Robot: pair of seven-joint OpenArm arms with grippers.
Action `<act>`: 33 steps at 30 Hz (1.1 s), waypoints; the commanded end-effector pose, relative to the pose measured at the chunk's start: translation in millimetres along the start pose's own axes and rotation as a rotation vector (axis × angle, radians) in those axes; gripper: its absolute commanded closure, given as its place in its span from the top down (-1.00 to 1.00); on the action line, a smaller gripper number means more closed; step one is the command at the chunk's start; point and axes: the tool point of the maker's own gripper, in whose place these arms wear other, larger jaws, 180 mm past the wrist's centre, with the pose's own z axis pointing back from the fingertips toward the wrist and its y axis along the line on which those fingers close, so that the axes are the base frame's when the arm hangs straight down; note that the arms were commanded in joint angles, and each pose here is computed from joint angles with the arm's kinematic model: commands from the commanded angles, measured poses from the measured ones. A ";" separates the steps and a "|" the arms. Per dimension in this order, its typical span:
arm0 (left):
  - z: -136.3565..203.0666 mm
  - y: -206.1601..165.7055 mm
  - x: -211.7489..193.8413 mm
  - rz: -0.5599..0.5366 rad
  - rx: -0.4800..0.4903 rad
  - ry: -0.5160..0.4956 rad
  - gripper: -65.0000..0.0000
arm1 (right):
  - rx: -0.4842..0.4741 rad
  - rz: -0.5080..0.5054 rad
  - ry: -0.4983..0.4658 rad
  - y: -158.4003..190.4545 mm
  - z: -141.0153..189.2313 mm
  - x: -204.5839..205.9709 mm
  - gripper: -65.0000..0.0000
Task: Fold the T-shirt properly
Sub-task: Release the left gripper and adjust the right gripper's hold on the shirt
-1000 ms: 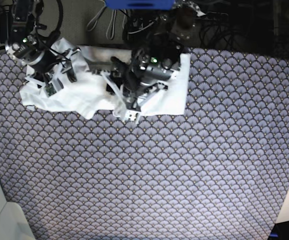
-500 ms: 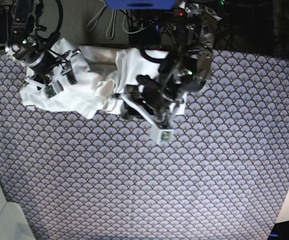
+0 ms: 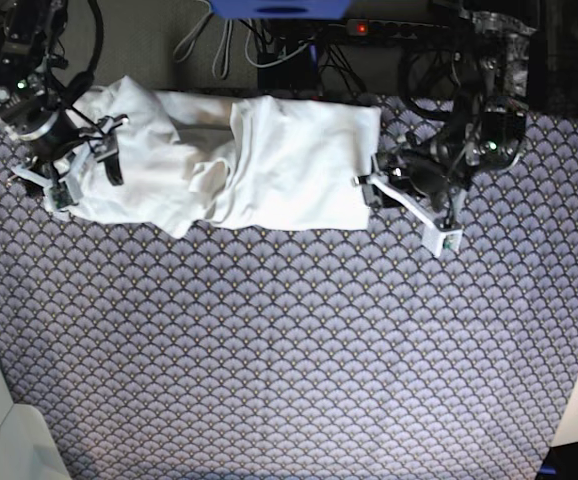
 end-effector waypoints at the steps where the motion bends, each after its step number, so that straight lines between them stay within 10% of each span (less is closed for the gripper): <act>1: -0.5 0.8 5.1 0.002 -0.006 -0.013 -0.32 | -0.004 -0.001 -0.034 -4.0 0.5 7.2 0.37; 33: -14.2 14.5 6.3 0.026 0.022 0.012 -0.32 | -0.120 -0.226 0.134 -55.1 0.7 -78.6 0.66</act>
